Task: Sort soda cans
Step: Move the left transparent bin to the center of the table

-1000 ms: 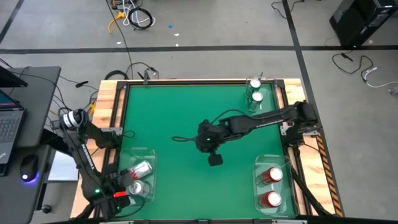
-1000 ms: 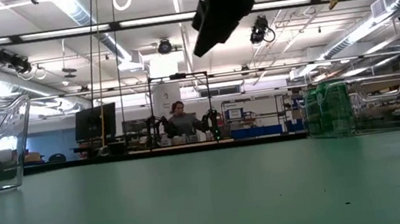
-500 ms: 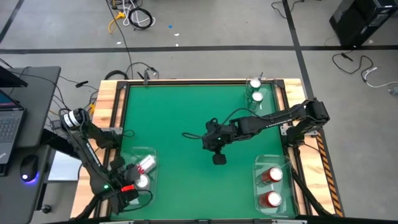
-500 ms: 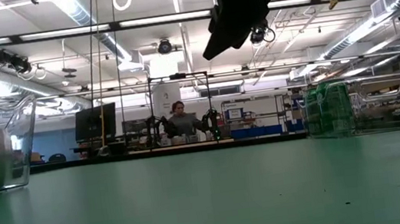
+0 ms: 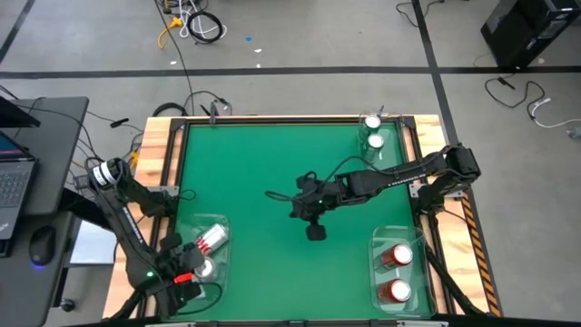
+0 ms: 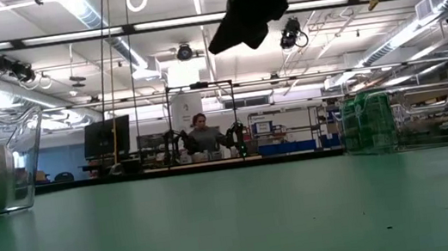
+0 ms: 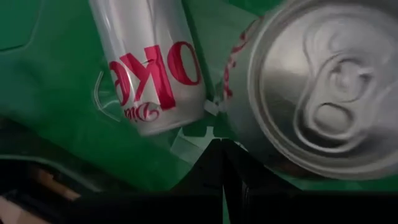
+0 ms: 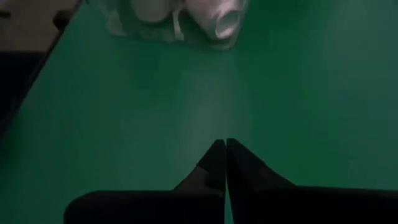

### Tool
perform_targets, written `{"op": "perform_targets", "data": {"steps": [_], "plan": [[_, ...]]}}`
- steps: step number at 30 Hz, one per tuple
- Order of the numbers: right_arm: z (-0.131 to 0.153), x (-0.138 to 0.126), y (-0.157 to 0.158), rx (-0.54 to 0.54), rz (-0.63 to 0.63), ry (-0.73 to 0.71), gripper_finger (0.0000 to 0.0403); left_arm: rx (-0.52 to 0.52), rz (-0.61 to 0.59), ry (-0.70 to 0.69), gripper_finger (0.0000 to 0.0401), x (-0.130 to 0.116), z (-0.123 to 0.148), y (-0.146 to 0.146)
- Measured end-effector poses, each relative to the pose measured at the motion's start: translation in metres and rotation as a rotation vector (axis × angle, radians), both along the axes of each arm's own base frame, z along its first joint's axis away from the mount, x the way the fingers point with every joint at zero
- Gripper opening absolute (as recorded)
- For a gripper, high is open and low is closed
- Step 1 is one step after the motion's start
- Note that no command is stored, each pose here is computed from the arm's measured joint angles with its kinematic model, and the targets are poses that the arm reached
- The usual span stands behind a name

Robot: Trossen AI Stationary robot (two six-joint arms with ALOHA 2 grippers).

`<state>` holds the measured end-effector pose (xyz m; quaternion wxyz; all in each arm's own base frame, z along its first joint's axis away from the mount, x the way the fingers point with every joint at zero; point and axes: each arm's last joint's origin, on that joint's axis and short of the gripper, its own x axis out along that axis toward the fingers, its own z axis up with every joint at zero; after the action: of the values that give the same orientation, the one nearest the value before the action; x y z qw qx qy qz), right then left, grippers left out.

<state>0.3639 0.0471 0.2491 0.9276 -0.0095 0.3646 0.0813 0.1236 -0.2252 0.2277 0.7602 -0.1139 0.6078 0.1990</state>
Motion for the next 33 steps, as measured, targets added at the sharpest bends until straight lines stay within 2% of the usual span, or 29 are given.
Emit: {"op": "perform_targets", "data": {"steps": [5,9,12,17,22,27,33], "plan": [[0.003,0.002,0.000,0.004,0.001,-0.037,0.0001,-0.025,-0.009,0.023,0.0000,-0.002,0.022,-0.006],[0.003,0.003,0.001,0.004,0.002,-0.047,0.0004,0.015,0.010,0.015,0.0000,-0.004,0.037,-0.003],[0.003,0.003,0.001,0.003,0.005,-0.047,0.0011,0.050,0.015,0.010,0.0000,-0.005,0.038,0.000],[0.005,0.004,0.003,0.001,0.013,-0.068,0.0023,0.123,-0.053,0.068,0.0008,-0.008,0.027,0.006],[0.005,0.004,0.003,0.002,0.013,-0.073,0.0031,0.156,-0.086,0.099,0.0047,-0.008,0.028,0.010],[0.005,0.005,0.003,0.003,0.012,-0.082,0.0032,0.149,-0.081,0.104,0.0098,-0.007,0.046,0.010],[0.005,0.005,0.003,0.003,0.012,-0.082,0.0034,0.060,-0.011,-0.087,0.0146,0.008,0.083,0.004]]}}
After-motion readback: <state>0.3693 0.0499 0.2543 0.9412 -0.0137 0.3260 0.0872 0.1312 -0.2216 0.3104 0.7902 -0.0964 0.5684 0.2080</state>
